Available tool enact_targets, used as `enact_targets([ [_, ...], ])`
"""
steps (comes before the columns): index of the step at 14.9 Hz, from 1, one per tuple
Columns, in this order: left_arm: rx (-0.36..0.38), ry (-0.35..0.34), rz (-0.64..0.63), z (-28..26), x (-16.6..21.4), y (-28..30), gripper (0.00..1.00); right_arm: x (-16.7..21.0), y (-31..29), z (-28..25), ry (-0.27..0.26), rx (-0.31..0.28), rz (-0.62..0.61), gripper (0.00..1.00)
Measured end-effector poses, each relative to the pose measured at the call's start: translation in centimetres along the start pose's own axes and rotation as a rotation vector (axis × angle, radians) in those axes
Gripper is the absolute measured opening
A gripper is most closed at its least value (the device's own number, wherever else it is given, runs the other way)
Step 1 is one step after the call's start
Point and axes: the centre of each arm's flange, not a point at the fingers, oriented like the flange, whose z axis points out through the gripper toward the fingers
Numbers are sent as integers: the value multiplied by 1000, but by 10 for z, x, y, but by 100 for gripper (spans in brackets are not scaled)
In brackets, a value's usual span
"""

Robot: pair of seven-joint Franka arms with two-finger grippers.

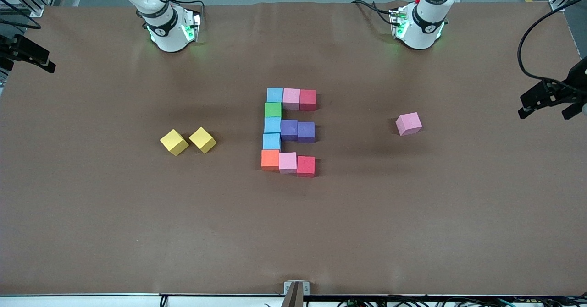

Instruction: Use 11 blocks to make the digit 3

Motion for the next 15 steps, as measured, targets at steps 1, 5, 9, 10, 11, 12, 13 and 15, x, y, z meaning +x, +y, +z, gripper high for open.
enact_targets([
  [1,-1,-14,0,-7,-4,0,100,-3,0,-3,2,0,0,100],
  [5,-2,-38,-2,-13,-10,-1,100,-15,1,-16,24,2,-1,100],
  [9,-2,-51,-3,-12,-12,-1,100,-15,1,-14,21,2,-1,100],
  [10,-2,-53,-4,-12,-12,-2,100,-15,1,-14,21,2,-1,100],
  [11,-2,-54,-5,-12,-12,-2,100,-15,0,-13,20,2,-2,100],
  [12,-2,-55,-6,-12,-12,-3,100,-15,0,-13,20,2,-2,100],
  [13,-2,-56,-6,-11,-12,-3,100,-15,0,-13,20,2,-3,100],
  [15,-2,-56,-6,-11,-12,-3,100,-15,-1,-13,20,2,-3,100],
])
